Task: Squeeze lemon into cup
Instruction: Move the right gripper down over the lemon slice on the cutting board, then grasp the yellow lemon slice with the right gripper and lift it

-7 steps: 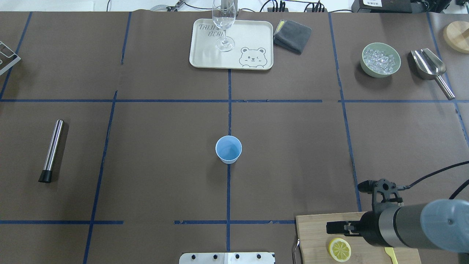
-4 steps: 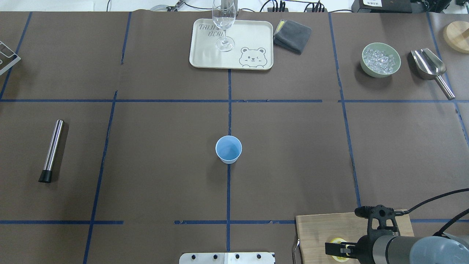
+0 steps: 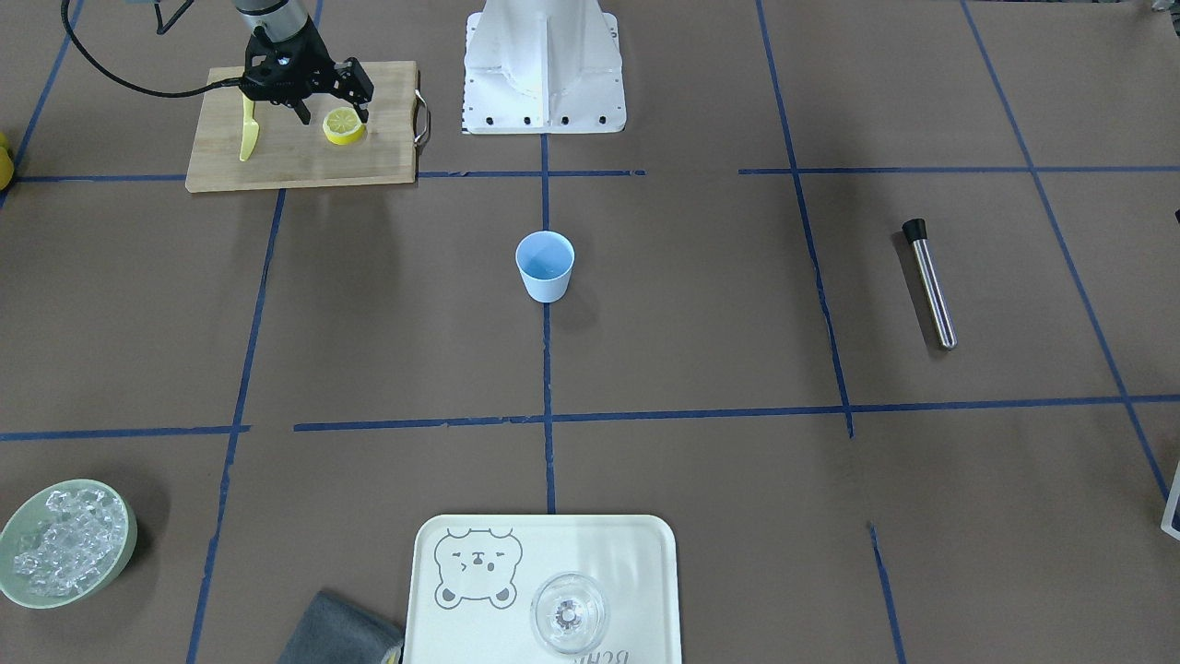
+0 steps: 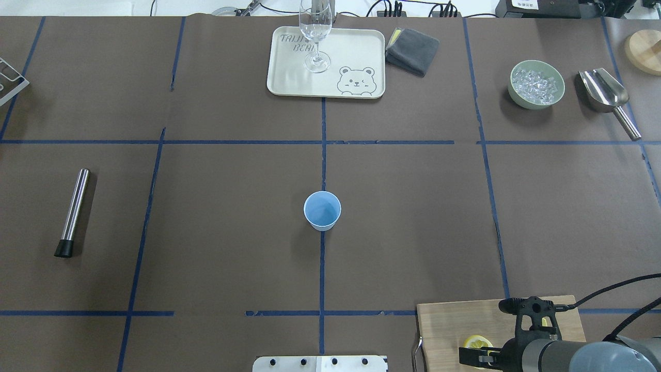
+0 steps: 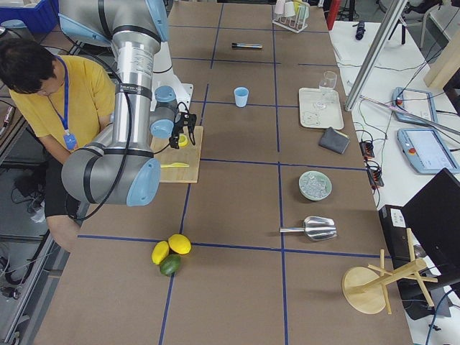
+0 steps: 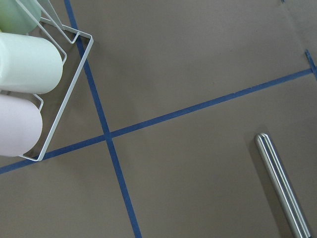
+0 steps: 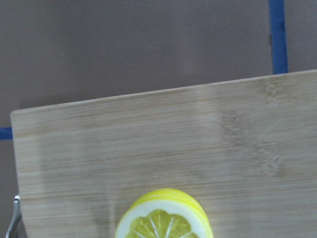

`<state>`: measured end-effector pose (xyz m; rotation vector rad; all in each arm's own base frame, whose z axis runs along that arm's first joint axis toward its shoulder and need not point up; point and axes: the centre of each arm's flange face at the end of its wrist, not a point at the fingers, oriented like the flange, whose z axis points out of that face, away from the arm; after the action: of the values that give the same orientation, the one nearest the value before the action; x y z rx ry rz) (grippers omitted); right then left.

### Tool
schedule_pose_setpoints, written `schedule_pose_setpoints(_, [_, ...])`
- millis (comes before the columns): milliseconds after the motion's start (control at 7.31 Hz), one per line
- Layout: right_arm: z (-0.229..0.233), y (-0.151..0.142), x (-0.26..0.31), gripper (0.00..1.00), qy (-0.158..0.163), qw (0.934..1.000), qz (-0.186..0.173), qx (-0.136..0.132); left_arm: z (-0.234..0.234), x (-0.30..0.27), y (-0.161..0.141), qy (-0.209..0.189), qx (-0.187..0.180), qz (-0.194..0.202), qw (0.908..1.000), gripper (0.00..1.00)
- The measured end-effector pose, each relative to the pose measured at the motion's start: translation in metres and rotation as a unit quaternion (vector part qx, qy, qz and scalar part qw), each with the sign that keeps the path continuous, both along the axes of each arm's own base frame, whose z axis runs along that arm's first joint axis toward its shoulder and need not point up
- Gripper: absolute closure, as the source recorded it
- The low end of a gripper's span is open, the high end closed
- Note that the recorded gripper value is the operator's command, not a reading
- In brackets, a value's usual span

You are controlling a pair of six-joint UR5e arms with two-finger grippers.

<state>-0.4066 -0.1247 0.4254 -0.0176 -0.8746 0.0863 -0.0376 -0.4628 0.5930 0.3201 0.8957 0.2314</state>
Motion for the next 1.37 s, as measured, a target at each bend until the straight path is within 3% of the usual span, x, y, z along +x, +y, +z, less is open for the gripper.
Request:
schedule_pose_setpoints(684, [0.000,0.006,-0.009,0.10,0.010,0.9999,0.001,0.009,0.000,0.000,0.000,0.000,0.000,0.000,1.0000,0.00])
schedule_pose_setpoints(1094, [-0.004,0.005,-0.013,0.41,0.008,0.9999,0.002,0.010,0.000,0.000,0.001,0.000,0.000,0.000,1.0000,0.00])
schedule_pose_setpoints(1368, [-0.006,0.002,-0.011,0.51,0.006,0.9999,0.007,0.009,0.001,0.000,0.005,0.000,-0.001,0.000,1.0000,0.00])
